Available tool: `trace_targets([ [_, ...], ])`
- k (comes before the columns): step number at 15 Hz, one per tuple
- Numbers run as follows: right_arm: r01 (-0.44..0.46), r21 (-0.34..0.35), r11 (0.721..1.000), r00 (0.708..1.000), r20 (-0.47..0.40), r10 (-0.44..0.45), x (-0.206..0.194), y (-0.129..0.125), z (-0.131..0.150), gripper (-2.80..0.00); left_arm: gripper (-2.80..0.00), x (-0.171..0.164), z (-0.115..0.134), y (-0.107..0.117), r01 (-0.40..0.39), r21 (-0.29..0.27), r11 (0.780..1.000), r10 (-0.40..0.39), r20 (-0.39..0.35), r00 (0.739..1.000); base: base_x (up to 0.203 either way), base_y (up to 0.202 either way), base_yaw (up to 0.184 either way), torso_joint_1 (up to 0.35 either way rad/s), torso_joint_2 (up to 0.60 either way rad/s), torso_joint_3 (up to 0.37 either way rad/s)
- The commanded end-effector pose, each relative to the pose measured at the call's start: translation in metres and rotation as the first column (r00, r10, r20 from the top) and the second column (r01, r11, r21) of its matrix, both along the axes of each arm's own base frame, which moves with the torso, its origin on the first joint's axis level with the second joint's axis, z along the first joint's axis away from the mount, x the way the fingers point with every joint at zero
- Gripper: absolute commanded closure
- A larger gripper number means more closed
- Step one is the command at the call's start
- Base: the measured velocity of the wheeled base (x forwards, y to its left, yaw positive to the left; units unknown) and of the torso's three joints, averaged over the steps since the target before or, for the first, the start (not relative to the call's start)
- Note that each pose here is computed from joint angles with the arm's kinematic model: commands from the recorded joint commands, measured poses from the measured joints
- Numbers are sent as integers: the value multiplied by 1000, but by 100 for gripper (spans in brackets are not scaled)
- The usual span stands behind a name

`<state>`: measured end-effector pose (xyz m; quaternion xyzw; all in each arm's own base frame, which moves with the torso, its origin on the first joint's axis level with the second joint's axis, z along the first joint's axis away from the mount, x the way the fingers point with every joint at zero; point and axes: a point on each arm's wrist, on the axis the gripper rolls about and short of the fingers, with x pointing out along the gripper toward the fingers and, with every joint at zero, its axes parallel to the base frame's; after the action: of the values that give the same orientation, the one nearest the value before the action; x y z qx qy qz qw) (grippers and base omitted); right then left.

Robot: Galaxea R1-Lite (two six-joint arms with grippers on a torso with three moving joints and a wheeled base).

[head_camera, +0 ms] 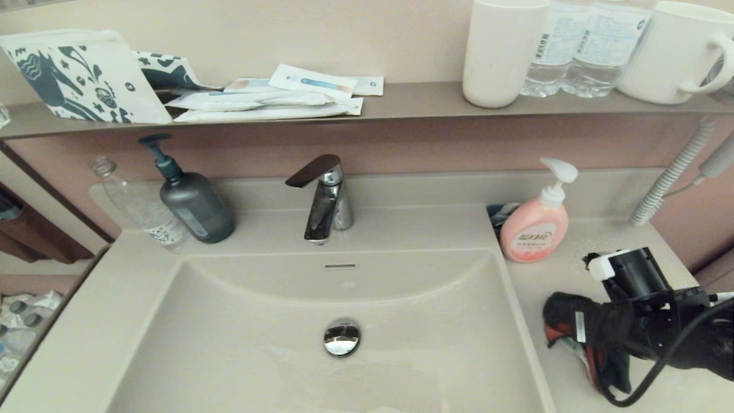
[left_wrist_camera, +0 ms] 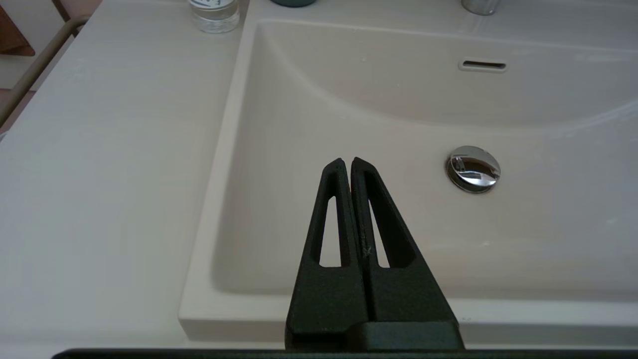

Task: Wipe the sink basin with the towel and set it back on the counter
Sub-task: Wipe the sink

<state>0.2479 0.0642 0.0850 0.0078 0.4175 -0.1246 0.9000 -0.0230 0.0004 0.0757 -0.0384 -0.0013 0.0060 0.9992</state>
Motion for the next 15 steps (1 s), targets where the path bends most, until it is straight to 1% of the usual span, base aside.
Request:
trace_targets([
  [1, -3, -7, 1000, 1000, 4, 3, -15, -2, 3, 0, 0, 0, 0, 0, -1, 0, 1000, 1, -1, 1000, 0, 0, 0, 0, 0, 0],
  [4, 7, -13, 1000, 1000, 11, -6, -27, -8, 6, 0, 0, 0, 0, 0, 0, 0, 1000, 0, -2, 1000, 0, 0, 0, 0, 0, 0],
  [9, 68, 14, 998, 990, 119, -69, -4, -18, 33, 0, 0, 0, 0, 0, -1, 0, 1000, 1, -1, 1000, 0, 0, 0, 0, 0, 0],
  [13, 102, 14, 995, 988, 115, -103, -2, -29, 48, 0, 0, 0, 0, 0, -1, 0, 1000, 1, -1, 1000, 0, 0, 0, 0, 0, 0],
  [15, 105, 17, 994, 985, 134, -107, -5, -31, 53, 0, 0, 0, 0, 0, 0, 0, 1000, 0, -2, 1000, 0, 0, 0, 0, 0, 0],
])
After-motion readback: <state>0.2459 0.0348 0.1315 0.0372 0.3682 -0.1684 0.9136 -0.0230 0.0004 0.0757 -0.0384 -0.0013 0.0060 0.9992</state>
